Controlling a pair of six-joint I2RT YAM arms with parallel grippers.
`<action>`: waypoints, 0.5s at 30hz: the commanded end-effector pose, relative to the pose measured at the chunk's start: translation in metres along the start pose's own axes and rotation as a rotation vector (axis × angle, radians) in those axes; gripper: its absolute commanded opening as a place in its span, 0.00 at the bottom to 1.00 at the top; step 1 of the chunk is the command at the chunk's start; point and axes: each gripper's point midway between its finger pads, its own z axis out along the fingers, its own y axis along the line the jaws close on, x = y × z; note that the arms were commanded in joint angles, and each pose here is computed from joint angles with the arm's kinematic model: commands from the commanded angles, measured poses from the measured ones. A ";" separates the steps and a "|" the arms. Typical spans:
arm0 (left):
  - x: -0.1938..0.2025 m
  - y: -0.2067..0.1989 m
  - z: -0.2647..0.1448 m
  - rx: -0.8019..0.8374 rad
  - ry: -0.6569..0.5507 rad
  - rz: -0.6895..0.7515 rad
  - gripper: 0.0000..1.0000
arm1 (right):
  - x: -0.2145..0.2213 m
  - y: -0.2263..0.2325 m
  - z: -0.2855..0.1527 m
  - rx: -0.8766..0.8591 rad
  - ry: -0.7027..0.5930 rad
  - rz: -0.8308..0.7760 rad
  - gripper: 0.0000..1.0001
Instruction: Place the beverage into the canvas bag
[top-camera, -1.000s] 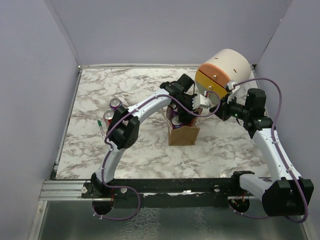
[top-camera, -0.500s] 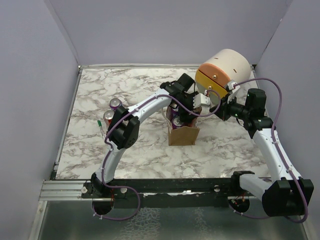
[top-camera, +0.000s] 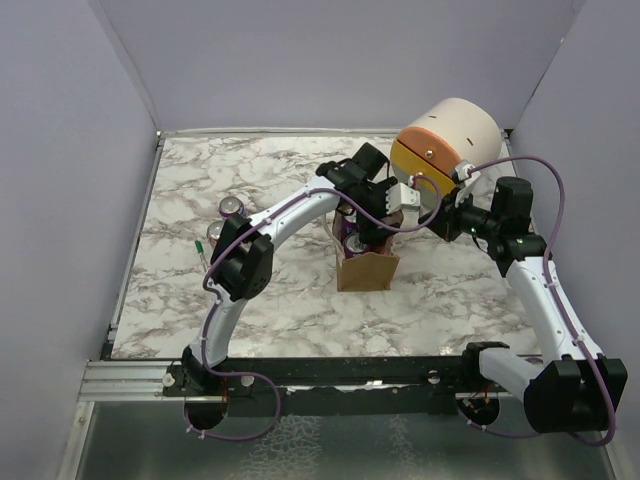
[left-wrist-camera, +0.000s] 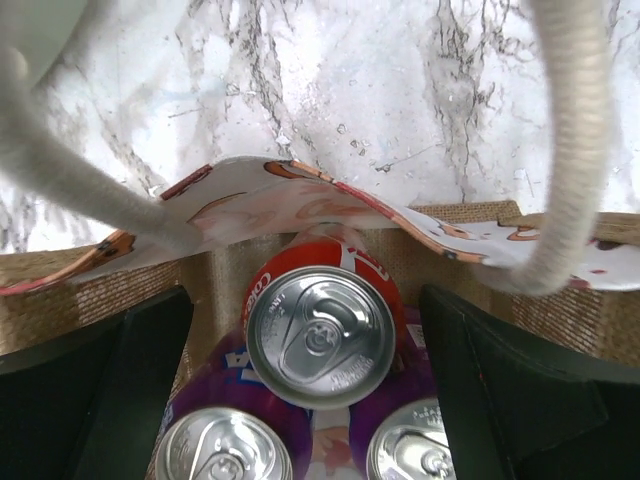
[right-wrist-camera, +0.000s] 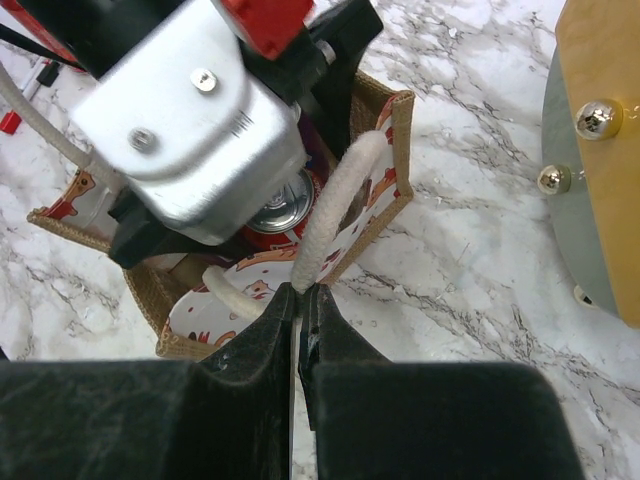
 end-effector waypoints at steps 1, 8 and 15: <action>-0.040 -0.008 -0.037 -0.027 -0.099 0.073 1.00 | -0.007 0.005 -0.002 -0.024 -0.024 -0.015 0.01; -0.056 -0.019 -0.073 -0.067 -0.128 0.117 0.98 | -0.009 0.007 -0.003 -0.031 -0.025 -0.019 0.01; -0.082 -0.034 -0.133 -0.160 -0.188 0.186 0.97 | -0.010 0.008 -0.001 -0.063 -0.003 -0.033 0.01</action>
